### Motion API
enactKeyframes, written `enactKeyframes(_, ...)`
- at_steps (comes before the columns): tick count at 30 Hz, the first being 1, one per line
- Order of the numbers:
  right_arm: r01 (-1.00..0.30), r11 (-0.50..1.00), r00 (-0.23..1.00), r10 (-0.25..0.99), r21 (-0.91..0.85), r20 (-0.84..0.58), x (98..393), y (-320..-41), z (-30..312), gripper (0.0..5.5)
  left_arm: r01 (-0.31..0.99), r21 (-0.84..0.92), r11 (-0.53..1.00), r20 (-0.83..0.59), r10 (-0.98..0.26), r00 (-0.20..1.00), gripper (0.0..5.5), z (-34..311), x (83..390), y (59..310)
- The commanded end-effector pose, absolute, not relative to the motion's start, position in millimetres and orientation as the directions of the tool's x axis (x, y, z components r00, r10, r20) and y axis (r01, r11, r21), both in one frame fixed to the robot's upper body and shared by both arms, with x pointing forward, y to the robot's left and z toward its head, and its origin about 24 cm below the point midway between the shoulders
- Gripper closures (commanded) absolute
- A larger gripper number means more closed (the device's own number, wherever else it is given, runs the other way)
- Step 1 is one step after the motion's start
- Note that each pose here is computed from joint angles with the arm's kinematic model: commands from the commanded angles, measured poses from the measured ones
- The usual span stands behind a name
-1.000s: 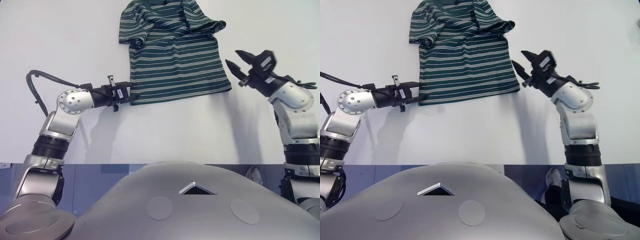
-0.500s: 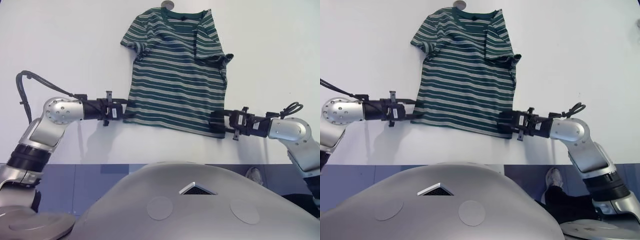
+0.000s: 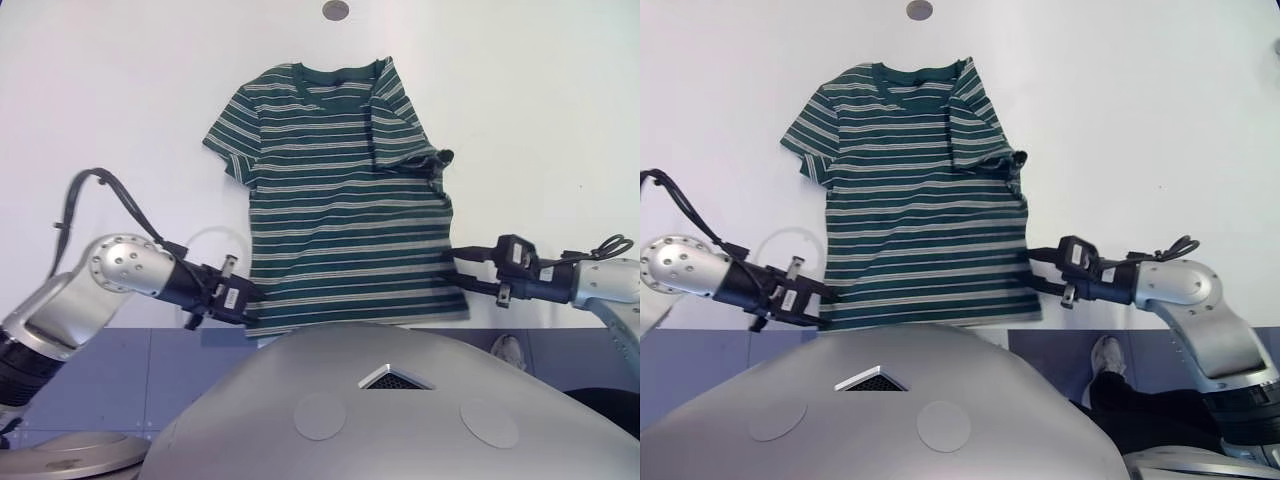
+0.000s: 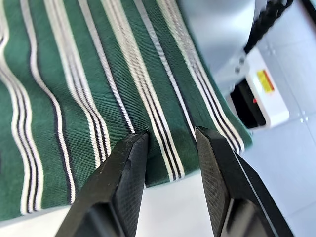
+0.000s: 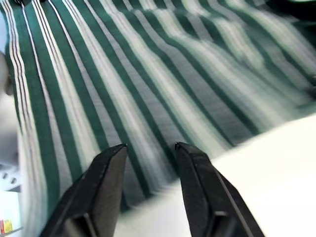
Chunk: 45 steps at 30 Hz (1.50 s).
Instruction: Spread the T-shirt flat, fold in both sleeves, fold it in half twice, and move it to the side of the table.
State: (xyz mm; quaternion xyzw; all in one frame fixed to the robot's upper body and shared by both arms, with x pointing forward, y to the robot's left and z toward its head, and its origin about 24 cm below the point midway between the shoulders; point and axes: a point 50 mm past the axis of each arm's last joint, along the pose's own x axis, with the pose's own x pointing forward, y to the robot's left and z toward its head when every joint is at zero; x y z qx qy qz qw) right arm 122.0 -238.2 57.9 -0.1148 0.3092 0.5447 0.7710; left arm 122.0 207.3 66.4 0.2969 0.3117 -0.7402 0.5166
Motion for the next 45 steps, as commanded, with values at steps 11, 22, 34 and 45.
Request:
enactKeyframes(11, -0.770, 0.540, 0.637, 0.666, -0.338, -0.388, 214, -165, 73, 3.67, 0.945, -0.119, -0.303, -0.692, -0.657, -0.298, 3.77, 72, 141, 209)
enactKeyframes(22, -0.759, 0.459, 0.649, 0.594, -0.462, -0.475, 229, -128, 38, 3.67, 0.971, -0.002, -0.239, -0.681, -0.710, -0.177, 3.77, 62, 156, 190)
enactKeyframes(34, -0.823, 0.367, 0.558, 0.665, -0.433, -0.496, 205, -125, 38, 3.67, 0.978, 0.038, -0.206, -0.700, -0.704, -0.121, 3.77, 46, 158, 193)
enactKeyframes(45, -0.729, 0.373, 0.672, 0.548, -0.573, -0.498, 218, -139, 29, 3.67, 0.975, 0.012, -0.224, -0.707, -0.691, -0.150, 3.77, 40, 151, 198)
